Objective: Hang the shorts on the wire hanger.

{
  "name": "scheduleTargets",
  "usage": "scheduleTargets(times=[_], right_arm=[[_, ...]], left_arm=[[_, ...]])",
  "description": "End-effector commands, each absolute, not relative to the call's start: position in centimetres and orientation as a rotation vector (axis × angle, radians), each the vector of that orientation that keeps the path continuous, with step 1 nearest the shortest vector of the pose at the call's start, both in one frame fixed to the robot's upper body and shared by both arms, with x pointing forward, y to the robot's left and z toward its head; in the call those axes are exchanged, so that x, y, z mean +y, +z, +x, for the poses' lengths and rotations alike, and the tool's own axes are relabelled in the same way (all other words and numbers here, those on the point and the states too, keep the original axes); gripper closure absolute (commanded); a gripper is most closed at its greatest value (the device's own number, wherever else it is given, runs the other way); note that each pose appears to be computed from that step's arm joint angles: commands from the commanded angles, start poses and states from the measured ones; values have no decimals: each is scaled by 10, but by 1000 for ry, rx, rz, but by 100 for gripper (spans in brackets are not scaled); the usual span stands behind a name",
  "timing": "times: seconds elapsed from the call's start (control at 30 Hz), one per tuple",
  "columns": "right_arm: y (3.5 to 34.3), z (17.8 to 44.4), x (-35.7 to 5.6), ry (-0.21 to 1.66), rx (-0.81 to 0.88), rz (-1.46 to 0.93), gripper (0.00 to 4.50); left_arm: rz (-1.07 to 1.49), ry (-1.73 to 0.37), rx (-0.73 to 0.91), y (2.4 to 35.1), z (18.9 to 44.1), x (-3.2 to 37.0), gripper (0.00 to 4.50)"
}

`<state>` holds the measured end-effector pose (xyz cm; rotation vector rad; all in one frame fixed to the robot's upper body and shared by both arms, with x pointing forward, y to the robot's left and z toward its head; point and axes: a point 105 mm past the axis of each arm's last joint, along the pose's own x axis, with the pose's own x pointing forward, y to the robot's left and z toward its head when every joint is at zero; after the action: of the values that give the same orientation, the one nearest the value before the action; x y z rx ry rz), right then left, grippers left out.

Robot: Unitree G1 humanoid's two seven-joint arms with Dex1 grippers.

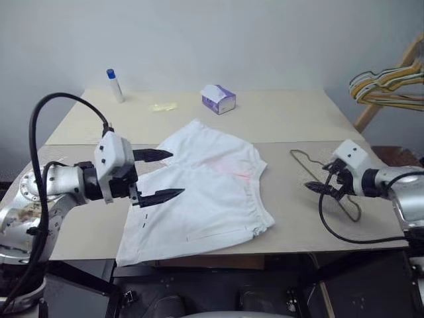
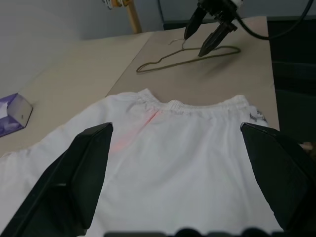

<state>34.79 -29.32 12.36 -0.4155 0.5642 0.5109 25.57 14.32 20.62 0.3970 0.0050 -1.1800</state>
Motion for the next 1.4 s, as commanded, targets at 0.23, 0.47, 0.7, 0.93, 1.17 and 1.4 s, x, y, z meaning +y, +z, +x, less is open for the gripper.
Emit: scheduleTargets(times=[0.23,0.47,0.7,0.93,1.17,1.4], right_arm=[[98,365,-324,405,689,-413,0],[83,367,-327,426,760,-407,0],[68,361,-323,450,862,-316,0],[64,359,-325,444,891,-325,91],[58,359,-325,426,918,-347,329],[57,362,-327,390,894,-372,446]], left_arm=[[429,-1235,-48,213,252,131,2],[435,-1242,-46,211,249,130,2],[442,-1241,-41,207,249,129,2],[396,-1247,-73,215,248,127,0],[385,-1252,-75,215,248,125,0],[387,-1257,-67,212,248,125,0]])
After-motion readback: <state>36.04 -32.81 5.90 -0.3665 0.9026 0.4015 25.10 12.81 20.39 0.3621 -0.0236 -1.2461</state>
